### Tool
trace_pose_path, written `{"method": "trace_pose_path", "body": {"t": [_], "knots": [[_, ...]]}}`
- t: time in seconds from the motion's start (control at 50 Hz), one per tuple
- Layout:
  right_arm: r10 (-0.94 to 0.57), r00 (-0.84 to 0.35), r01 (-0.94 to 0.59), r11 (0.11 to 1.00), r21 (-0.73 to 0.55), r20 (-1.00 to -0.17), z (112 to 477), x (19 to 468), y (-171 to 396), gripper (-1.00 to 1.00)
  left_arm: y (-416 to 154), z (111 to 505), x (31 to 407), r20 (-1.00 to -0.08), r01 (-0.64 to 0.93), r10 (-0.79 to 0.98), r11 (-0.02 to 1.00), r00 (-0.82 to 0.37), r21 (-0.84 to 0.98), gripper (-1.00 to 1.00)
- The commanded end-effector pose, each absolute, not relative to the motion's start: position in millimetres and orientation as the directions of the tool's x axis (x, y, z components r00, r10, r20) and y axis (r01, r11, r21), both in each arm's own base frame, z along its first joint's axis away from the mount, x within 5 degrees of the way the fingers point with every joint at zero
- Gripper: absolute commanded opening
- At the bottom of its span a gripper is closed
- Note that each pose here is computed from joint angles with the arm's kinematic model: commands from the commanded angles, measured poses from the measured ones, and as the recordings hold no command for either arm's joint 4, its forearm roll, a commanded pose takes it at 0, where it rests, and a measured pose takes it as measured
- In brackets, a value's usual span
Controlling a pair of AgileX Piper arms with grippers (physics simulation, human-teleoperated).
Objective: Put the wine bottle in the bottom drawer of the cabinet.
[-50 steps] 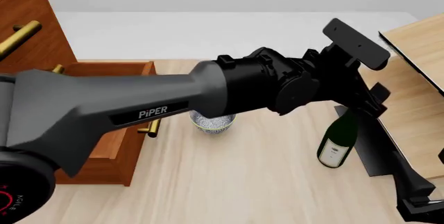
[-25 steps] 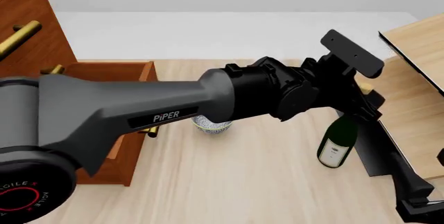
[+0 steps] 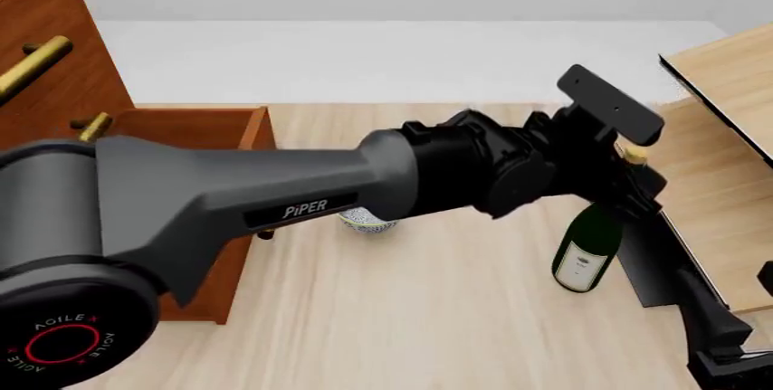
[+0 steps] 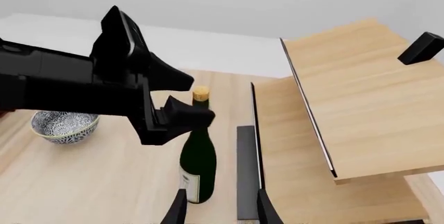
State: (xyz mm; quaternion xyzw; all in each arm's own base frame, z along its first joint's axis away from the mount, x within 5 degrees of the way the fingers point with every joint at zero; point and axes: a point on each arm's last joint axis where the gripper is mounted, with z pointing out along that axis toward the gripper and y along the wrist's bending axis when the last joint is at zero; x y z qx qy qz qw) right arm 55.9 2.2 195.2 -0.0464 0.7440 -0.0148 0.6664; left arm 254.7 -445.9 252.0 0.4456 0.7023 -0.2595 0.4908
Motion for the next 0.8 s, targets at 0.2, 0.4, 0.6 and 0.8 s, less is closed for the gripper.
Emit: {"method": "trace_pose_path", "body": {"t": [0.2,0.4,0.6,0.8], "knots": [[-0.090,-0.124,-0.053,0.995,-0.084,-0.988,193.7,55.7,2.3,1.00,-448.4,243.8,255.7,-0.917,0.879,0.373,0.473,-0.140,0.058,1.00],[-0.090,-0.125,-0.055,0.995,-0.084,-0.988,193.6,55.7,2.4,1.00,-449.0,246.5,252.4,-0.917,0.881,0.370,0.471,-0.146,0.050,-1.00],[-0.090,-0.122,-0.053,0.995,-0.084,-0.988,193.9,55.8,2.4,1.00,-449.1,247.6,254.0,-0.918,0.880,0.368,0.473,-0.147,0.050,-1.00],[-0.092,-0.118,-0.053,0.995,-0.086,-0.989,194.2,55.8,2.4,1.00,-444.3,240.8,251.8,-0.922,0.881,0.367,0.468,-0.124,0.068,-1.00]]}}
